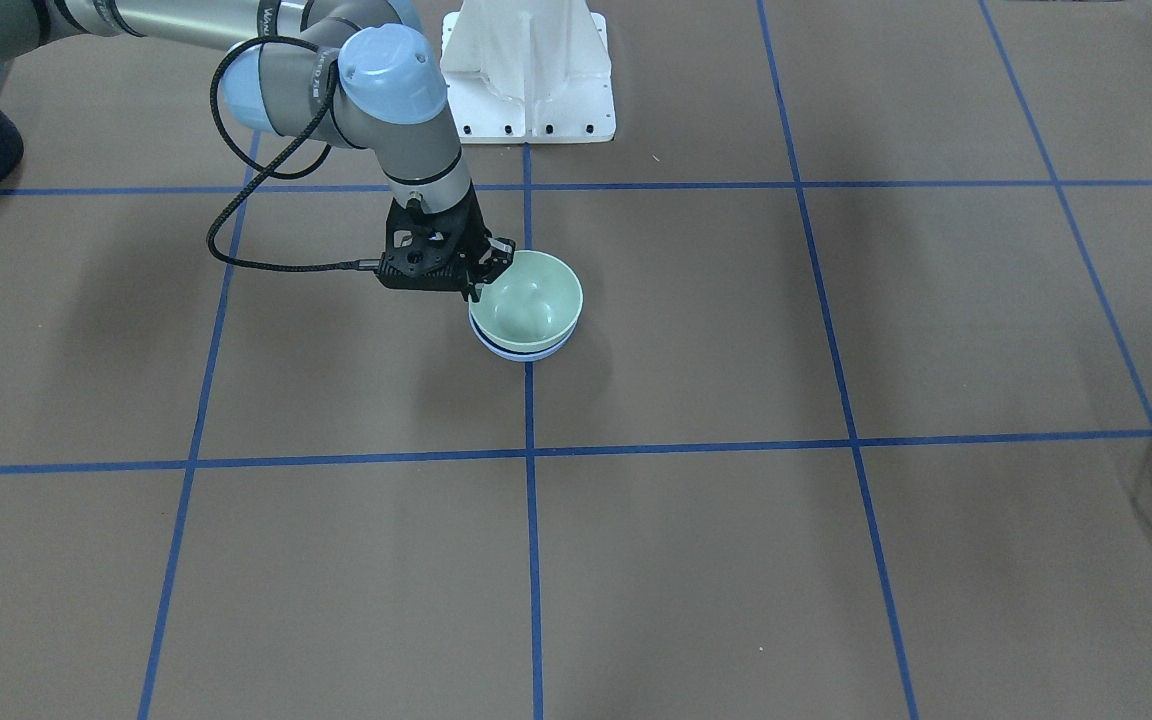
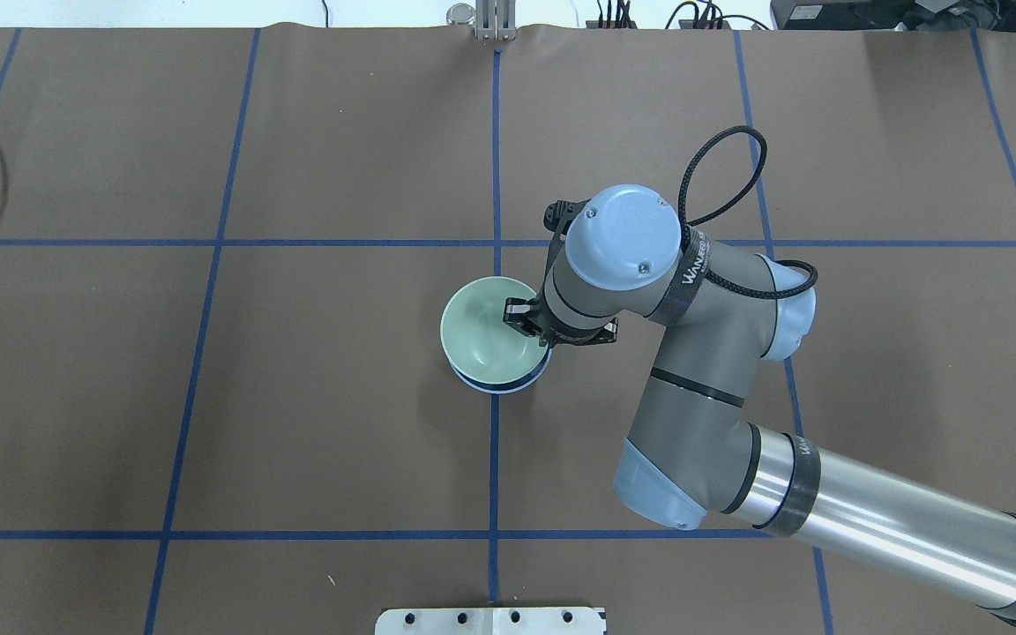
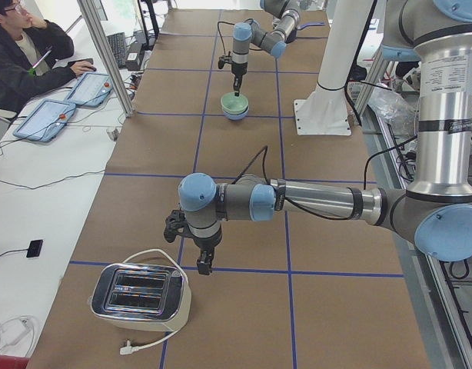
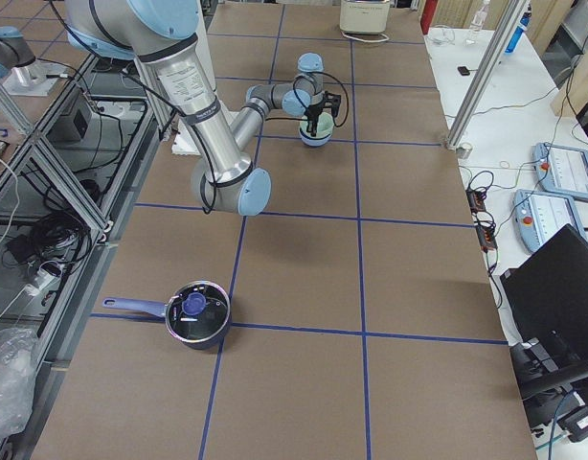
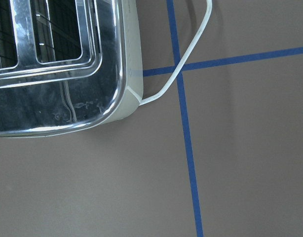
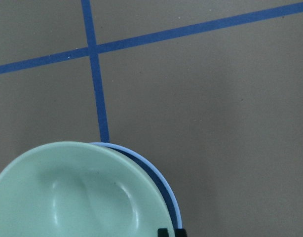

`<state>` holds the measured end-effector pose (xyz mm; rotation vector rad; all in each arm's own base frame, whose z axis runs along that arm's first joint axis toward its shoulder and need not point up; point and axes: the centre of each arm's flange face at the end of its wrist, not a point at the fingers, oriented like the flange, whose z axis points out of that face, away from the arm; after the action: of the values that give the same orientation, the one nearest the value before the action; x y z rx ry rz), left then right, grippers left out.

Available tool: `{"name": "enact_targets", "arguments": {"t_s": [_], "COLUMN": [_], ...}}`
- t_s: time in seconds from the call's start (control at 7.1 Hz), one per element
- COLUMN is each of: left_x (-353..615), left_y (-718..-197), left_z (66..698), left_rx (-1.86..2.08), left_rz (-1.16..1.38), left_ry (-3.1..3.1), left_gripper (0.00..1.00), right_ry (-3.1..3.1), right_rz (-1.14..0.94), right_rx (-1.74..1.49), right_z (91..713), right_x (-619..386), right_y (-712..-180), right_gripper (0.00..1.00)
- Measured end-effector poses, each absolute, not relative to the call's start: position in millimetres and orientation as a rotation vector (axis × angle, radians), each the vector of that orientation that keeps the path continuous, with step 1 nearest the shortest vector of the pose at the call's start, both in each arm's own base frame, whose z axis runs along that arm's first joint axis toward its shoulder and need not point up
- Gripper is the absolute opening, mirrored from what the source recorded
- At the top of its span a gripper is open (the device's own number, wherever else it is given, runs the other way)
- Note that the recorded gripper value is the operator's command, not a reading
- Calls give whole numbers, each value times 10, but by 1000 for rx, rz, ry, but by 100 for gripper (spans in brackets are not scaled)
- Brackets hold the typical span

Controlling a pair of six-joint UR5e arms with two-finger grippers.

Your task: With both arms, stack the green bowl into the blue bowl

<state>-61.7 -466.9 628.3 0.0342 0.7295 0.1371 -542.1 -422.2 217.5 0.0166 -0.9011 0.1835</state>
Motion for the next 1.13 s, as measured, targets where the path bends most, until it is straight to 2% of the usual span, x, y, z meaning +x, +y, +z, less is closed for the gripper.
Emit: {"name": "enact_targets", "arguments": {"t_s": [0.28, 0.42, 0.56, 0.7, 1.13], "left_x": [-615, -615, -615, -615, -615], "left_y": [-4668, -4667, -4668, -4669, -4669], "left_z": [6291, 6299, 6306, 6306, 6308], "left_rx": [31, 30, 28, 28, 28], "left_rz": [136, 136, 135, 135, 135], "left_ry": [730, 730, 730, 730, 730], "left_gripper": [99, 99, 99, 99, 99], "right_ry": [-908, -907, -905, -904, -918], "right_rz": [181, 179, 175, 169, 157], "right_rx": [16, 13, 12, 15, 28], "right_z": [2239, 2258, 2276, 2290, 2224], "right_x": [-5495, -5512, -5517, -5516, -5415], "right_y": [-4234, -4219, -4211, -4206, -4291], "right_gripper": [0, 21, 81, 100, 100]}}
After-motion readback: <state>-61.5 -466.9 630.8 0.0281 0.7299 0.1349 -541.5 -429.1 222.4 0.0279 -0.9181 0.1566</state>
